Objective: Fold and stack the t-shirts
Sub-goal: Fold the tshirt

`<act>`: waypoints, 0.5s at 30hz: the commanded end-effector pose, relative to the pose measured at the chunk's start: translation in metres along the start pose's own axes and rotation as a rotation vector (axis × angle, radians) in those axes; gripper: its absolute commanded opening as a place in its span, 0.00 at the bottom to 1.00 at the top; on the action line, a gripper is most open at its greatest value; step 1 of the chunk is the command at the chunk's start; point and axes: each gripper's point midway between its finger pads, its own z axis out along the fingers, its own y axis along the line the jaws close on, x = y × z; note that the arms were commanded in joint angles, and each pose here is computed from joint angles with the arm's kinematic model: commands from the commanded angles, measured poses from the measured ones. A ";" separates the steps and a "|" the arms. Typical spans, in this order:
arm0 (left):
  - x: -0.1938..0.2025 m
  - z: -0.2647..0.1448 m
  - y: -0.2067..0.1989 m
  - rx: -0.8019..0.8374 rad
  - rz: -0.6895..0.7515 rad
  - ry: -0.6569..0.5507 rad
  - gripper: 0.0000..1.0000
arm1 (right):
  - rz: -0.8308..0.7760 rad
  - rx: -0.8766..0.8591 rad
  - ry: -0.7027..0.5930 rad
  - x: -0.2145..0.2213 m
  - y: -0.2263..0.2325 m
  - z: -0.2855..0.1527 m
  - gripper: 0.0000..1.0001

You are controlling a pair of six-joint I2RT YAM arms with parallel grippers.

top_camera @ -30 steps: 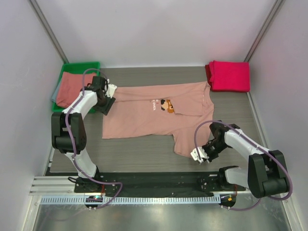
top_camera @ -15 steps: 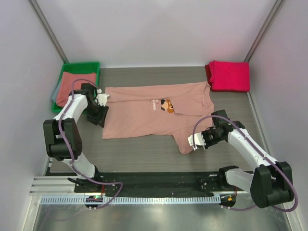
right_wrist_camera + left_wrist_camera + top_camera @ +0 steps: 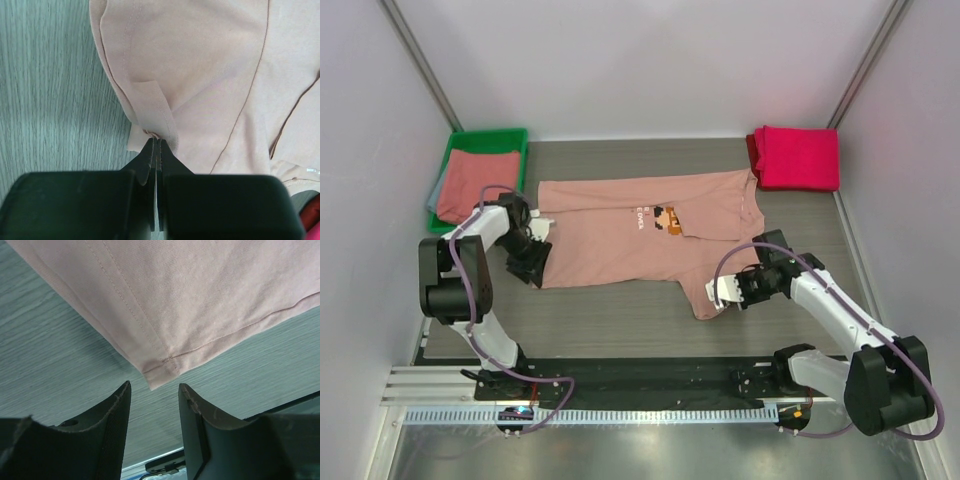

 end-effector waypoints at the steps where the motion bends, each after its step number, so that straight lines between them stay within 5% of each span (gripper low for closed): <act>1: 0.001 0.009 -0.001 0.018 0.006 0.000 0.44 | 0.014 0.020 0.013 0.000 -0.007 0.002 0.01; 8: 0.000 0.017 0.003 0.010 0.007 0.007 0.41 | 0.028 0.022 0.017 -0.001 -0.010 0.003 0.01; 15: -0.003 0.020 0.000 0.048 0.008 0.014 0.18 | 0.049 0.030 0.043 0.003 -0.006 0.001 0.01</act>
